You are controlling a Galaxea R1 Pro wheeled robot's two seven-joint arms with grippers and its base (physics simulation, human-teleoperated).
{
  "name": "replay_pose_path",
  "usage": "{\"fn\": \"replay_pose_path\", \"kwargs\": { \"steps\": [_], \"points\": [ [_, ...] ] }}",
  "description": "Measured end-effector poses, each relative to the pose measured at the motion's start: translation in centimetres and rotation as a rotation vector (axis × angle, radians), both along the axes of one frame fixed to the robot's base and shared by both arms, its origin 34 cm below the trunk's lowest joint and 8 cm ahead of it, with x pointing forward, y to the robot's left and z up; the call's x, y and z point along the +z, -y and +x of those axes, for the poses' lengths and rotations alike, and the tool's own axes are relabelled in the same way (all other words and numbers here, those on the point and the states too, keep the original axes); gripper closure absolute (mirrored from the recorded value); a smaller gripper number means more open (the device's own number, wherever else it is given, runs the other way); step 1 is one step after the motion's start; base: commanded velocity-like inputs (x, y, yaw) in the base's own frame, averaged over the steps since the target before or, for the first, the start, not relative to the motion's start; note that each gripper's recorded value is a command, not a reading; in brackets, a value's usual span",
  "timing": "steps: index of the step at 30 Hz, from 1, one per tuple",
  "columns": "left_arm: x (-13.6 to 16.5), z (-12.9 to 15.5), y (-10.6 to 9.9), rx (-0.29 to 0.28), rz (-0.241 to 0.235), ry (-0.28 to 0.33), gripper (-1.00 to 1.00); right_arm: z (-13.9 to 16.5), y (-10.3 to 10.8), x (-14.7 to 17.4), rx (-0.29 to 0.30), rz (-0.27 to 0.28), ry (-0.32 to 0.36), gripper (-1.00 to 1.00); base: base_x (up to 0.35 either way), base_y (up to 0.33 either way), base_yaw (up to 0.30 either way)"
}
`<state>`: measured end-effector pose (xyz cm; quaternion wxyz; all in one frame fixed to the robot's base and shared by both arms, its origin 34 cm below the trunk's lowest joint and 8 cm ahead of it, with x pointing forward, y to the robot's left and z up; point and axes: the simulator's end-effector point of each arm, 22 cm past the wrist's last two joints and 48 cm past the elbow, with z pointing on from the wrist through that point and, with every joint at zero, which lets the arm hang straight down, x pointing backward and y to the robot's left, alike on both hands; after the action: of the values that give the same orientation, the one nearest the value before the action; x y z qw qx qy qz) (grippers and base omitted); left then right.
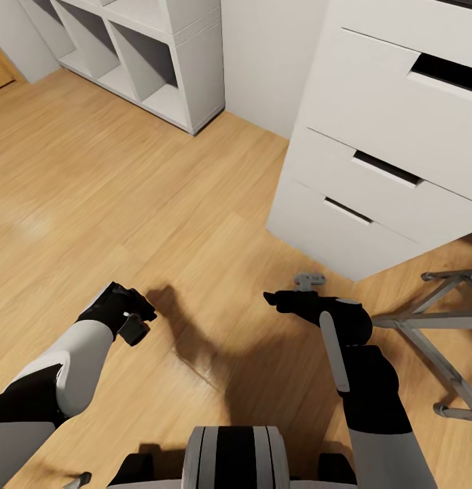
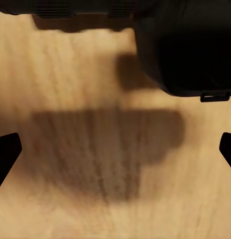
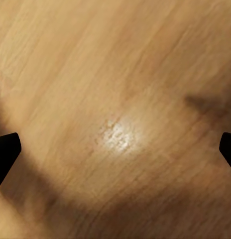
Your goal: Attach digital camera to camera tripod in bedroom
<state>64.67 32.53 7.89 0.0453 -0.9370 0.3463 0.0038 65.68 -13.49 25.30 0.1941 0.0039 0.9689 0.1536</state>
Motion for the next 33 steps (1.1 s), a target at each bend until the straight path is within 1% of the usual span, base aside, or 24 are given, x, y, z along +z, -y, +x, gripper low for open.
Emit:
{"fn": "replay_pose_path", "kwargs": {
  "steps": [33],
  "points": [
    [-0.39, -0.18, -0.12, 0.002, 0.002, -0.005, -1.0, -0.24, -0.05, -0.47, 0.001, 0.0, -0.008, -1.0, 0.0, 0.0, 0.0]
  ]
}}
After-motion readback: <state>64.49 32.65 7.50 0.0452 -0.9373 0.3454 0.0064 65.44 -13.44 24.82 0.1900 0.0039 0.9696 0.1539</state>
